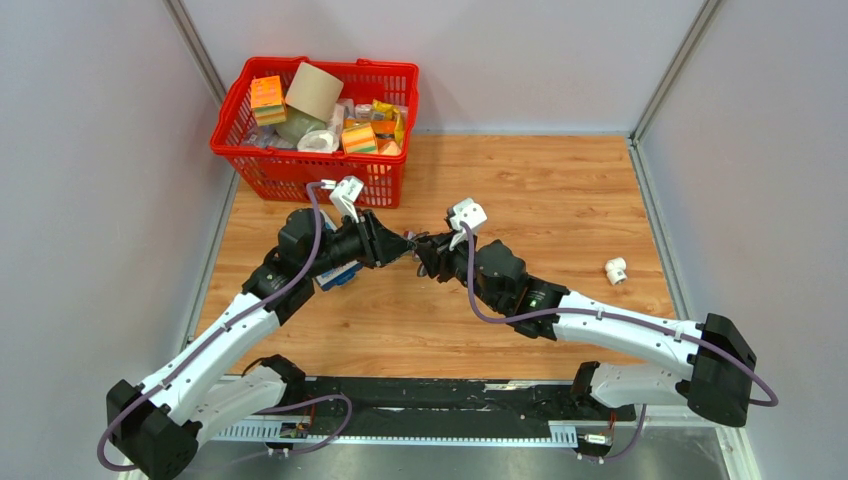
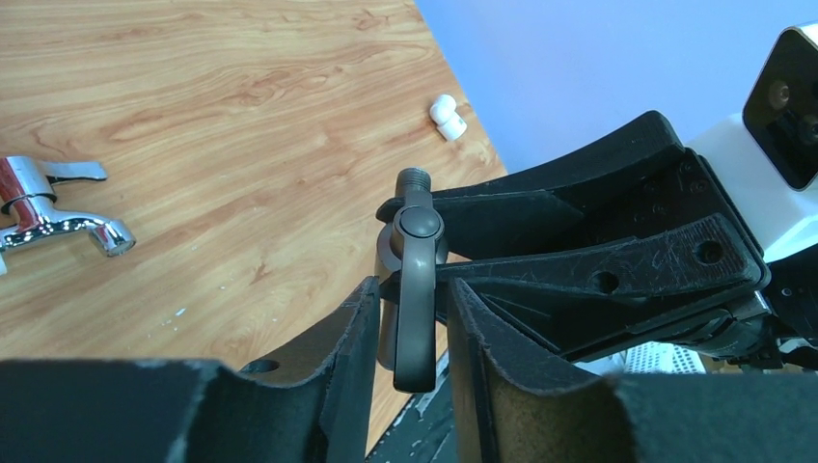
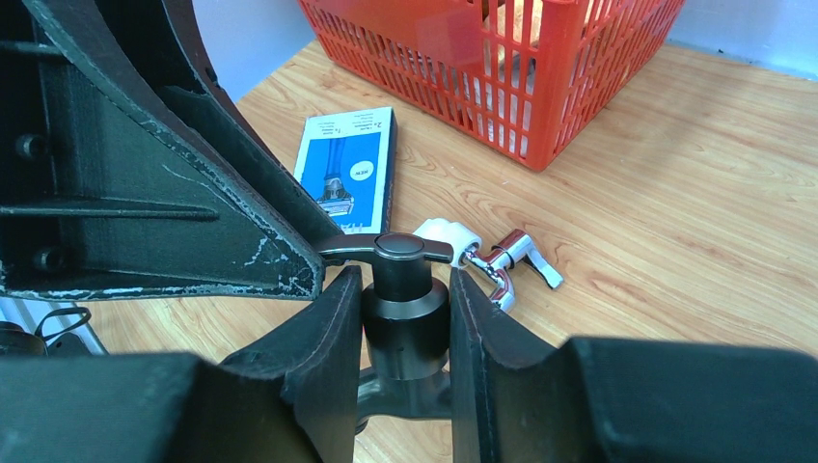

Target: Install the water faucets

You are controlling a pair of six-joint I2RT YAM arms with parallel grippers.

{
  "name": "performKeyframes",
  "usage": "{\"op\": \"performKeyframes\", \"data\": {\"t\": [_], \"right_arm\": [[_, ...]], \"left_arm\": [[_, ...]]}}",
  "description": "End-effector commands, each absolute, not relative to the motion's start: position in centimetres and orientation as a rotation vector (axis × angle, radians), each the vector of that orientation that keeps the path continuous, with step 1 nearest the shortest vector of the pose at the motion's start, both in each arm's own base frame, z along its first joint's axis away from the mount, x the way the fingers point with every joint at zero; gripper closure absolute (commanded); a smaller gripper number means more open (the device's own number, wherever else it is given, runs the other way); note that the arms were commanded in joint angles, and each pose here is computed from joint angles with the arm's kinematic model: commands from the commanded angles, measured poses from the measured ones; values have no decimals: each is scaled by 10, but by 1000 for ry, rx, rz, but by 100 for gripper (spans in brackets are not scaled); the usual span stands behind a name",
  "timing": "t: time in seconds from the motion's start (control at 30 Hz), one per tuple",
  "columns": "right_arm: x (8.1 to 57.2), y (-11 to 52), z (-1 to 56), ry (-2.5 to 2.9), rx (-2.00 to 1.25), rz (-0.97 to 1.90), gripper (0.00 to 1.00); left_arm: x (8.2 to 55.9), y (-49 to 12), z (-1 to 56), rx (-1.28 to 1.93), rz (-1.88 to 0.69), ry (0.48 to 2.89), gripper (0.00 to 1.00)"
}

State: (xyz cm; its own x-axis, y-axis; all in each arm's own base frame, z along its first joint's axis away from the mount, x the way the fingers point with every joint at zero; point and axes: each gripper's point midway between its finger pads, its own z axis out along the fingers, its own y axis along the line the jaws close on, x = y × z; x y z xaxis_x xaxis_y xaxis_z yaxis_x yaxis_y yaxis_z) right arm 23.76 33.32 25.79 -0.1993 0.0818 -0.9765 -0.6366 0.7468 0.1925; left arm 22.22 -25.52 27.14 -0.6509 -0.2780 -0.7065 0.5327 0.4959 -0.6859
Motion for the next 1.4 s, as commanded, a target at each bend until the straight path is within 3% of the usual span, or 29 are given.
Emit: {"op": "performKeyframes", "data": {"t": [0.0,0.17,0.27,0.37,0.6,1.1,1.37], "right_arm": [[236,335,287,1567,-410,742,100],[236,336,285,1565,-429,743,96],[231,338,284,1551,-480,746,79],[225,334,287,1520,-547,747,48],[209,320,284,1475,-793,860,0],[170,305,285,1241,-1085,1013,5],[156,313,283,1208,-1170,1092,20]], "left_arm": [[220,-261,288,260,-1273,1859,65],[218,-262,295,290,-1280,1822,100],[216,-256,292,304,-1242,1829,100],[219,-242,295,336,-1123,1798,100],[213,-221,309,529,-1000,1750,100],[159,-225,342,972,-1079,1625,100],[147,-228,346,1041,-1131,1580,100]]}}
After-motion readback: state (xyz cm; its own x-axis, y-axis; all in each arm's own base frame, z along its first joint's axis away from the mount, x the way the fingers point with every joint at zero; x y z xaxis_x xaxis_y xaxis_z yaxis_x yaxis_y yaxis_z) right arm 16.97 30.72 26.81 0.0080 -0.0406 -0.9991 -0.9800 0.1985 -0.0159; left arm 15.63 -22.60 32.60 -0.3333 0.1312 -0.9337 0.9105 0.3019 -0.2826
